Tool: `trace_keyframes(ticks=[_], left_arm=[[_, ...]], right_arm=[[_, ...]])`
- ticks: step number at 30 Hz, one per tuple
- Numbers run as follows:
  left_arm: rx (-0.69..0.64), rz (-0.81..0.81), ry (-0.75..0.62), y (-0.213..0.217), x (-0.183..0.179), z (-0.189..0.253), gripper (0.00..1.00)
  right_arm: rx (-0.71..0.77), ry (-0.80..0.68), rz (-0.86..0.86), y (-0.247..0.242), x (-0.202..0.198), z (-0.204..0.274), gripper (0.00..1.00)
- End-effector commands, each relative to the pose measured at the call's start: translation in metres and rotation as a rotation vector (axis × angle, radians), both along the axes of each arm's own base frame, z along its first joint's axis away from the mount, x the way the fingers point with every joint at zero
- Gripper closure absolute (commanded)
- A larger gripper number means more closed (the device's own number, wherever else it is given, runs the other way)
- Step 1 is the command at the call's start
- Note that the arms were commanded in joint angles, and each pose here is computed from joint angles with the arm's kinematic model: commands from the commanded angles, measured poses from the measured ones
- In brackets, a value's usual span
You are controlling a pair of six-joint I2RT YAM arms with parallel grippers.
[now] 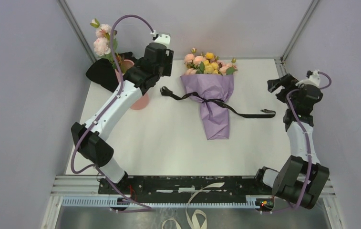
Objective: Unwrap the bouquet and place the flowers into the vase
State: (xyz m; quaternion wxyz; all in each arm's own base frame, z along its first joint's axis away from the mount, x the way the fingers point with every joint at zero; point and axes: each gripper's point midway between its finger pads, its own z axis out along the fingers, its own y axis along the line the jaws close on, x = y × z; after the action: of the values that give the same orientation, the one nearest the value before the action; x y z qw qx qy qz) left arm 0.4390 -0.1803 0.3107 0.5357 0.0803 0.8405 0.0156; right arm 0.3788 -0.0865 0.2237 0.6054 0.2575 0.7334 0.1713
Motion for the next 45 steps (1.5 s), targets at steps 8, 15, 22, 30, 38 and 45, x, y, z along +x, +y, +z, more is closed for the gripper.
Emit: trace_keyframes(ticks=[8,15,22,30,38,45], left_arm=[[-0.096,-0.252,0.008,-0.109,-0.001,-0.035,0.03],[-0.163,-0.219,0.033,-0.133,0.020,-0.088,0.05],[-0.197,-0.157,0.083,-0.145,0.036,-0.134,0.05],[-0.217,-0.187,0.143,-0.162,0.051,-0.161,0.05],[-0.218,-0.177,0.195,-0.164,0.065,-0.188,0.05],[-0.214,-0.179,0.243,-0.166,0.067,-0.213,0.05]], right_arm=[[-0.264,0.119,0.360,0.100,0.038,-0.005,0.08],[-0.331,0.264,0.574,0.163,0.053,-0.047,0.14],[-0.402,0.331,0.673,0.213,0.069,-0.067,0.17],[-0.428,0.418,0.730,0.236,0.060,-0.107,0.25],[-0.438,0.479,0.777,0.259,0.055,-0.138,0.29],[-0.440,0.495,0.762,0.258,0.053,-0.148,0.54]])
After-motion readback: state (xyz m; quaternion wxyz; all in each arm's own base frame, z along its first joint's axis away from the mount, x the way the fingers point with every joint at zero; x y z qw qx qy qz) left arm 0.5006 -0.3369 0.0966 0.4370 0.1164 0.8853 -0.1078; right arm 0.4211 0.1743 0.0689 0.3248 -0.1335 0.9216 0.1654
